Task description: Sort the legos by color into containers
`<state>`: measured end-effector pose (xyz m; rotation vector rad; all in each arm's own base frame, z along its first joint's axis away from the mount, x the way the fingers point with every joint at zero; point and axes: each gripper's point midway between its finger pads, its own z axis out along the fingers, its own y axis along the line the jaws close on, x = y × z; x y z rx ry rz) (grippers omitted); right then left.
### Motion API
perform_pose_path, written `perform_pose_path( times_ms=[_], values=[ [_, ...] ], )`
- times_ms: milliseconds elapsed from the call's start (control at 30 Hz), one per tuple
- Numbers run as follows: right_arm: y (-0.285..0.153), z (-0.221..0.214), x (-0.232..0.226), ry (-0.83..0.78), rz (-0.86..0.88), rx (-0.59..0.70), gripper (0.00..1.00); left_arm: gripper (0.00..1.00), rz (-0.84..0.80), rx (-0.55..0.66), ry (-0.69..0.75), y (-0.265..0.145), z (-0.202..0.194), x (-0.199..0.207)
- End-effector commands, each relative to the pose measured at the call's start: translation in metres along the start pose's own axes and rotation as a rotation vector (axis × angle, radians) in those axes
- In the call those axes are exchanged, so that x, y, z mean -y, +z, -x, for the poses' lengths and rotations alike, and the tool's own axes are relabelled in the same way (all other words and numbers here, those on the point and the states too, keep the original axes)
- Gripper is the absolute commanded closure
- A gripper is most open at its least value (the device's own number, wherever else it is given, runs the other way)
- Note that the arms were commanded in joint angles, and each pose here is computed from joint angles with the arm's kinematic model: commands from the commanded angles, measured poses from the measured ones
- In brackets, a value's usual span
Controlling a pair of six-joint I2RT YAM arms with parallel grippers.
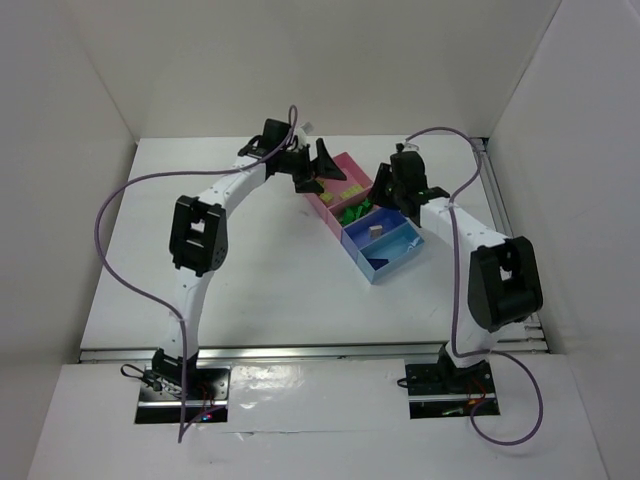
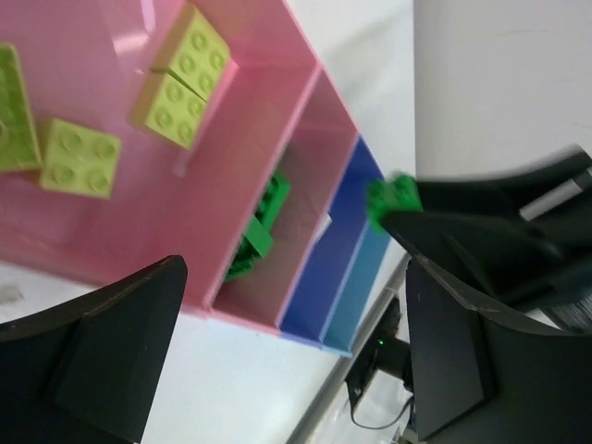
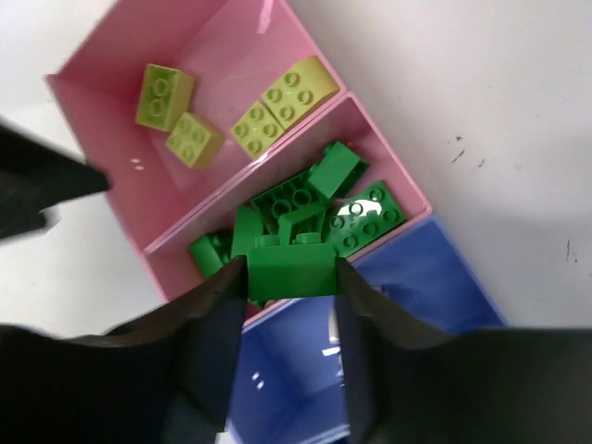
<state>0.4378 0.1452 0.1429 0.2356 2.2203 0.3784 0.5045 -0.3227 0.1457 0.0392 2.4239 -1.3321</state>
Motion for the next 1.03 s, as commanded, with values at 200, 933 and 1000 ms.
perform_pose_path(
  times_ms=[200,933,1000],
  values=[
    [0.022,0.038,-0.016,-0.049,-0.032,0.093,0.01,0.00,-0.100,0.035,0.168,-0.079,-0.025,0.080],
    [-0.162,0.029,0.116,0.161,-0.628,0.370,0.01,0.00,0.510,0.440,0.304,-0.239,-0.105,0.013],
    [-0.167,0.027,0.116,0.171,-0.608,0.382,0.01,0.00,0.504,0.488,0.330,-0.253,-0.103,0.025]
  ],
)
